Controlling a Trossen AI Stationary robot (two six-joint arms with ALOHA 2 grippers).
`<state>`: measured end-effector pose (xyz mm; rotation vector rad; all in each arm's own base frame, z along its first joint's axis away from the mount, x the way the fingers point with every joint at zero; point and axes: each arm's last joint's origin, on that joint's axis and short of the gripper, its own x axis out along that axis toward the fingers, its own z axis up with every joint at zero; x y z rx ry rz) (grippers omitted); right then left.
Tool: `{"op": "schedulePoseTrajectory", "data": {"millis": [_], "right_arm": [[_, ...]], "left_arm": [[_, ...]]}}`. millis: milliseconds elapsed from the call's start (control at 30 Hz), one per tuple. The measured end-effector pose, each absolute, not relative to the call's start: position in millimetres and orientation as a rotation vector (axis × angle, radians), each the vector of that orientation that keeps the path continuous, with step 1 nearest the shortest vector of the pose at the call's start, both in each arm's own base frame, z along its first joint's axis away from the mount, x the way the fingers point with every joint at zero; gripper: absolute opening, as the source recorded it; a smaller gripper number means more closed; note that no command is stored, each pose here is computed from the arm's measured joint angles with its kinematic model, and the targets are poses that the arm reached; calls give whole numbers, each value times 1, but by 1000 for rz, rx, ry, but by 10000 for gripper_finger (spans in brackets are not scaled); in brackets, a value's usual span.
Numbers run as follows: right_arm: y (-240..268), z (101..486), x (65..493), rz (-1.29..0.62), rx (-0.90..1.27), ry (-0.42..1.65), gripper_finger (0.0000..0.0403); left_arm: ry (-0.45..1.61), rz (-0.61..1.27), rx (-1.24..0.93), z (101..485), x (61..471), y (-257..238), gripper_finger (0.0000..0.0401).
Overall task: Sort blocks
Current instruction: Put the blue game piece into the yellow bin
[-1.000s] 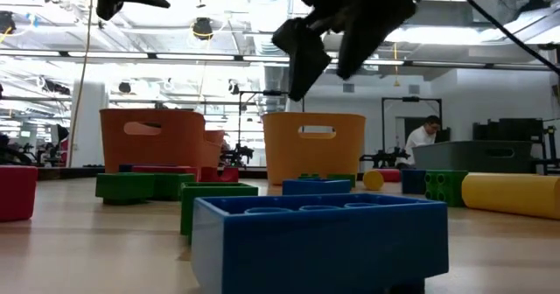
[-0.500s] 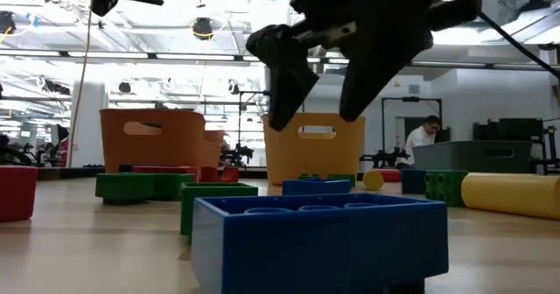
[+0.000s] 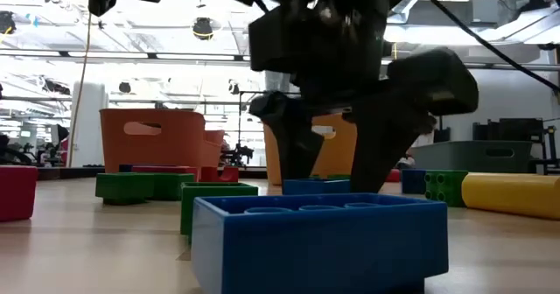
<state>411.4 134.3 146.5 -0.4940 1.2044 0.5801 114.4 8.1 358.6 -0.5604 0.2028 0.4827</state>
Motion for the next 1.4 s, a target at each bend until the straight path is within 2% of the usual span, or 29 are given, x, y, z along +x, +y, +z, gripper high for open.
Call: {"op": "schedulePoseTrajectory", "data": {"millis": [167,300,400,433,600,867,1000,1133,1400], "right_arm": [[131,146,412,570,-518,1205,262],[123,147,412,549,-495,1229,186],[107,155,413,526,-394,1250,121],[100,159,413,516,-353,1248,112],[55,196,412,404,-218,1202,112],[-30,294,381,111,10,943,116],[-65,317,363,-5,87,880,118],[-101,310,359,-131,175,899,118],[-165,244,365,-266,361,1069,118]], "left_arm": [[199,482,-564,359,113,8,139],[199,482,-565,359,114,8,139],[198,483,-568,359,114,8,139],[196,484,-576,359,114,8,139],[183,490,-625,359,113,8,139],[144,512,-683,361,114,9,139],[135,514,-692,361,116,9,139],[99,514,-691,364,120,9,139],[109,532,-672,363,127,9,139]]}}
